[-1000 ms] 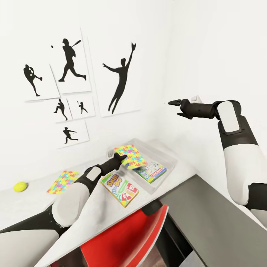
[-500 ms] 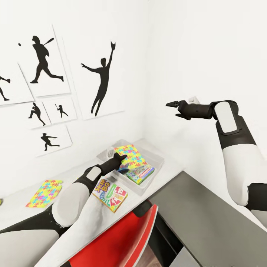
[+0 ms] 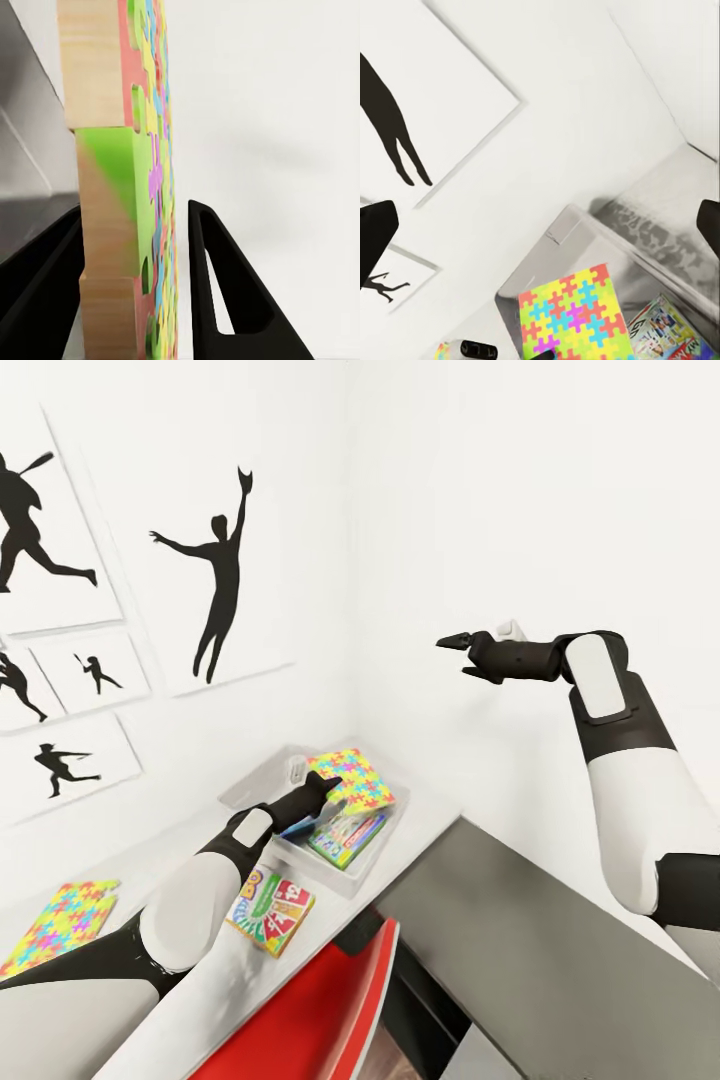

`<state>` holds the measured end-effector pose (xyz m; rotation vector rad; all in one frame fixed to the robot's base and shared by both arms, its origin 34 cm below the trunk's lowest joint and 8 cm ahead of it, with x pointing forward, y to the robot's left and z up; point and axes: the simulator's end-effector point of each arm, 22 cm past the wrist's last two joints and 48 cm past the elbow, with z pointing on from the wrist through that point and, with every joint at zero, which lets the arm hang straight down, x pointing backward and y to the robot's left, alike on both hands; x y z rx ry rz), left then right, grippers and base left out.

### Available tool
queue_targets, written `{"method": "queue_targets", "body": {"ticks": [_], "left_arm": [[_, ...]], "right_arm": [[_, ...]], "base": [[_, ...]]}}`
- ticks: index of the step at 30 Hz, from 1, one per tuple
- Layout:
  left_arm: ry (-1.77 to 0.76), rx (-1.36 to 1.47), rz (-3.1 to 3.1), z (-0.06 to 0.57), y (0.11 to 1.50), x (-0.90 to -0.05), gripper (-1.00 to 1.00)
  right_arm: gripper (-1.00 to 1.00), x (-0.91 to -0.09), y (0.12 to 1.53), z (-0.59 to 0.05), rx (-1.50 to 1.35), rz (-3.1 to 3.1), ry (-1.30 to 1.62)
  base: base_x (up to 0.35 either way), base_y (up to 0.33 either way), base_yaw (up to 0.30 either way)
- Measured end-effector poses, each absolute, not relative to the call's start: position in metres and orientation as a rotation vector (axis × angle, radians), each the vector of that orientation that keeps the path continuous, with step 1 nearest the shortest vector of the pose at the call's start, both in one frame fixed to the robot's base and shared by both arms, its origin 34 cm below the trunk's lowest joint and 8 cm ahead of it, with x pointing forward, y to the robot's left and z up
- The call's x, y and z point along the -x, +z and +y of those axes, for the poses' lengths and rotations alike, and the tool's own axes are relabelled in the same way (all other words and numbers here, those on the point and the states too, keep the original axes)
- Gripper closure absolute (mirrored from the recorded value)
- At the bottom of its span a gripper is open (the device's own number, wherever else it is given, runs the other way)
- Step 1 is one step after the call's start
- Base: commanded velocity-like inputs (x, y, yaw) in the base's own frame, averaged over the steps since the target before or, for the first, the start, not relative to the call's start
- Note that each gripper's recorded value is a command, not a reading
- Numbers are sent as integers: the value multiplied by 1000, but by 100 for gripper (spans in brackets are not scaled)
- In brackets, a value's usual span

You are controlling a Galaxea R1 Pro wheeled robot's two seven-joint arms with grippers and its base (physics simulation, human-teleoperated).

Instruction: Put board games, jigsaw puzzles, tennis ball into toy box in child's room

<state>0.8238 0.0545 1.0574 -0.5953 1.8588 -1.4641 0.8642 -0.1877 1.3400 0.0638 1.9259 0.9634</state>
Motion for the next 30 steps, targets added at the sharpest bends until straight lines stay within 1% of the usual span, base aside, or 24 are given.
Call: {"method": "queue_targets", "body": {"ticks": [5,8,17,23,30], "left_arm": [[-1464,596,1858,55,1057,-824,100],[-1464,597,1857,55,1058,-824,100],[-1457,597,1852,58,1060,-826,100],[-1410,582,1813,80,1078,-839,100],[-1393,587,1806,86,1081,-842,100]], "right_arm": [[-100,-864,1340,-187,-63,1926,964],[-100,-864,1340,-187,-63,1926,964],[-100,-864,1340,-187,-63,1926,964],[-100,-864,1340,-187,-63,1927,963],[-100,-864,1340,-183,-60,1927,968]], "base": [[8,6,-247],[1,77,-92],[0,26,-10],[0,0,0],[0,0,0]]}}
